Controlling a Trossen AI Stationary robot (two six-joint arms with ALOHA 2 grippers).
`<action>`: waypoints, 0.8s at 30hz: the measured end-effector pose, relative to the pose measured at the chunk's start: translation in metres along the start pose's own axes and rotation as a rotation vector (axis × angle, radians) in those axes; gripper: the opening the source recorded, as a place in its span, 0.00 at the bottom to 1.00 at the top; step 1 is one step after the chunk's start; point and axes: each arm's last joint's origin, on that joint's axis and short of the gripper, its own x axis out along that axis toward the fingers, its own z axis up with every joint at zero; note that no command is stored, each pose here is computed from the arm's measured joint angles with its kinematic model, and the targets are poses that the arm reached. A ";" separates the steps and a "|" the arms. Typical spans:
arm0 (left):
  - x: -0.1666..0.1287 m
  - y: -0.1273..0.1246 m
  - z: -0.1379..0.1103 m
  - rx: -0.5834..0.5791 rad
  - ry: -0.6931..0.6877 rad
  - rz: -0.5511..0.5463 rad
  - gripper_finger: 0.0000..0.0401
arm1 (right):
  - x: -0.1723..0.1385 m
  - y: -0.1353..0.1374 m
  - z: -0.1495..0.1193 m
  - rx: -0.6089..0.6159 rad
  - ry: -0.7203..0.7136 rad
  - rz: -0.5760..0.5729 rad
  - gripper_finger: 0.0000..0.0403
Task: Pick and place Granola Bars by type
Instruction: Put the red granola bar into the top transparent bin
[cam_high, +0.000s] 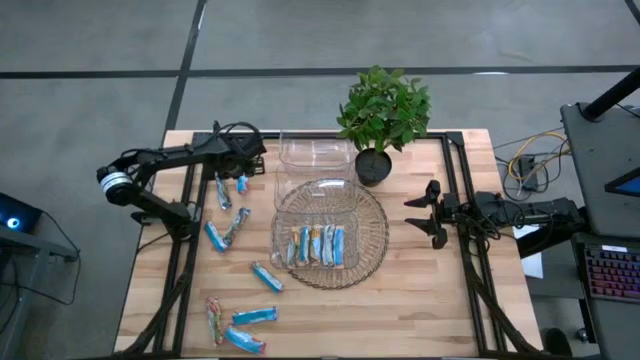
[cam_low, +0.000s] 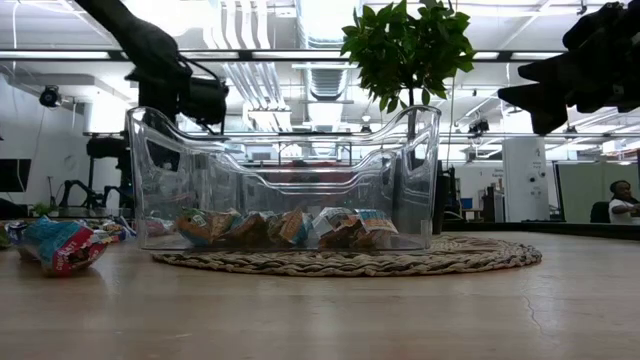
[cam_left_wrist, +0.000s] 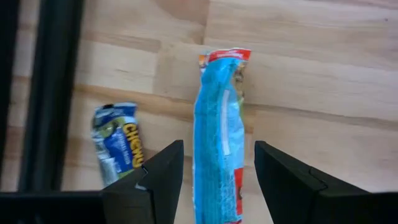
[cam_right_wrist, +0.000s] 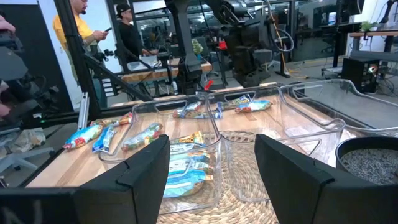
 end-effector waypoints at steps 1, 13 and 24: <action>0.001 0.000 -0.001 0.004 0.002 -0.008 0.44 | 0.000 0.000 0.000 0.000 0.000 0.000 0.56; 0.031 0.006 -0.018 -0.002 0.089 -0.144 0.44 | 0.000 0.000 0.000 0.000 0.000 0.000 0.56; 0.039 0.013 -0.026 -0.096 0.122 -0.117 0.05 | 0.000 0.000 0.000 0.000 0.000 0.000 0.56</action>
